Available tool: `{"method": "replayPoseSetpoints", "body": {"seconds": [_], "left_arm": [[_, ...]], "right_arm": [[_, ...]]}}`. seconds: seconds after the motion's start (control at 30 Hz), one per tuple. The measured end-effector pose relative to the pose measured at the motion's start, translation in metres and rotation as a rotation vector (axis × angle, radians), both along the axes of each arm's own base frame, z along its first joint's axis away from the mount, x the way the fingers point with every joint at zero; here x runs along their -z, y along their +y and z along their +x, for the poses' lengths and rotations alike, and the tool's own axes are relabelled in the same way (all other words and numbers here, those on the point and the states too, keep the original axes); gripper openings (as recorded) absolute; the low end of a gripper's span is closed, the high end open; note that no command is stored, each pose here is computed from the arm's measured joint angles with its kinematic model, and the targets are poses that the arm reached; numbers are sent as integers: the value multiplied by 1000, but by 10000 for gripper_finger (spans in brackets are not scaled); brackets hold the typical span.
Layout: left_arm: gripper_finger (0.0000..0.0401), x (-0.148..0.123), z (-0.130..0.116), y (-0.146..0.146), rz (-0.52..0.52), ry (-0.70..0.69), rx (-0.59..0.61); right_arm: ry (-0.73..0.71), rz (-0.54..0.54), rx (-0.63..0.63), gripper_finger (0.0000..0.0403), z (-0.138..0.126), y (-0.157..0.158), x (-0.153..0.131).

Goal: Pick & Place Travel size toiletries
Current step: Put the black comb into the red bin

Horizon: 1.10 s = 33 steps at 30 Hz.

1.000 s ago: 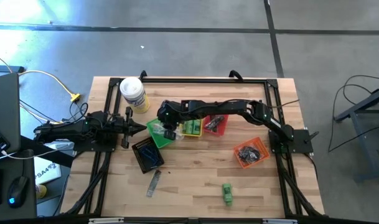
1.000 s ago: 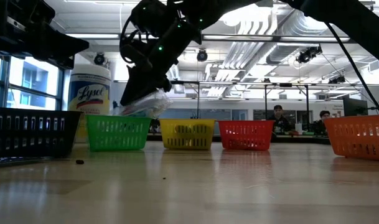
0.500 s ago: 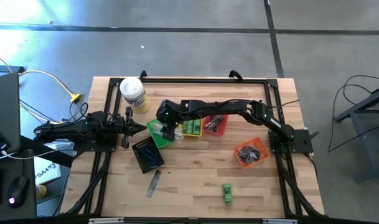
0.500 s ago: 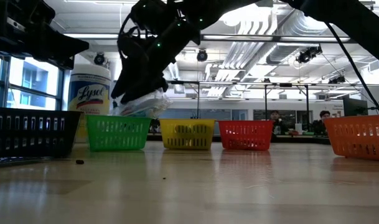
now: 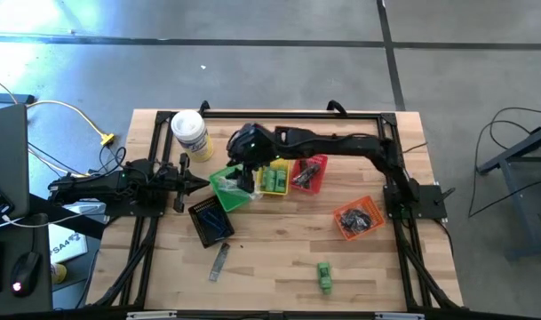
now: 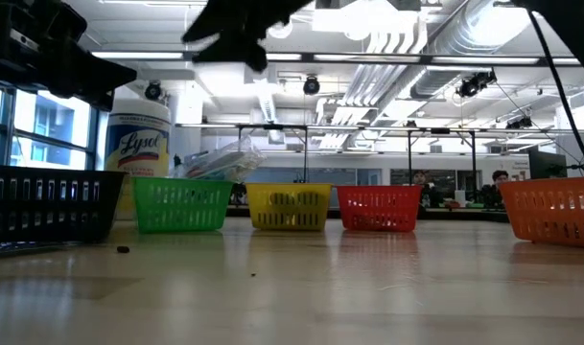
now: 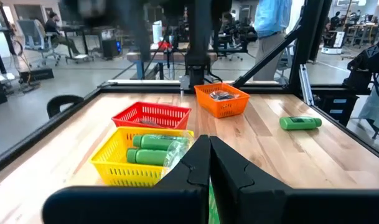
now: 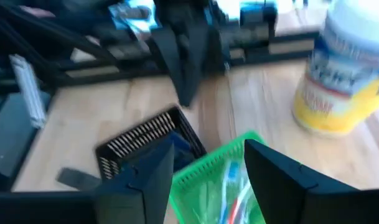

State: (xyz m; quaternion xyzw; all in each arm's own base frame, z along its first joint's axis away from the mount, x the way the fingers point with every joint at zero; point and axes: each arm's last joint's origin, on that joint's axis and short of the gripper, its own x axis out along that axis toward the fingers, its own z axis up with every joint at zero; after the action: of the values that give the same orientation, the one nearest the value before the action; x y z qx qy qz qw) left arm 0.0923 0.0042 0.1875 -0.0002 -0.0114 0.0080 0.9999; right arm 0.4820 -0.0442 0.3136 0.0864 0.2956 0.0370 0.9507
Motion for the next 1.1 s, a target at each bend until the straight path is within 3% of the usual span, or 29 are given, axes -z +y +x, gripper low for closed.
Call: {"method": "replayPoseSetpoints", "body": {"seconds": [0.23, 0.57, 0.9, 1.1], "left_arm": [[0, 0, 0, 0, -26, 3, 1], [0, 3, 0, 0, -32, 30, 0], [0, 3, 0, 0, -58, 31, -1], [0, 3, 0, 0, -58, 31, -3]], "right_arm": [[-122, -49, -139, 136, -15, 34, -39], [-376, -90, -317, 11, -58, 64, -112], [-590, -113, -281, 2, -134, 61, -184], [-693, -119, -209, 2, -179, 63, -185]]}}
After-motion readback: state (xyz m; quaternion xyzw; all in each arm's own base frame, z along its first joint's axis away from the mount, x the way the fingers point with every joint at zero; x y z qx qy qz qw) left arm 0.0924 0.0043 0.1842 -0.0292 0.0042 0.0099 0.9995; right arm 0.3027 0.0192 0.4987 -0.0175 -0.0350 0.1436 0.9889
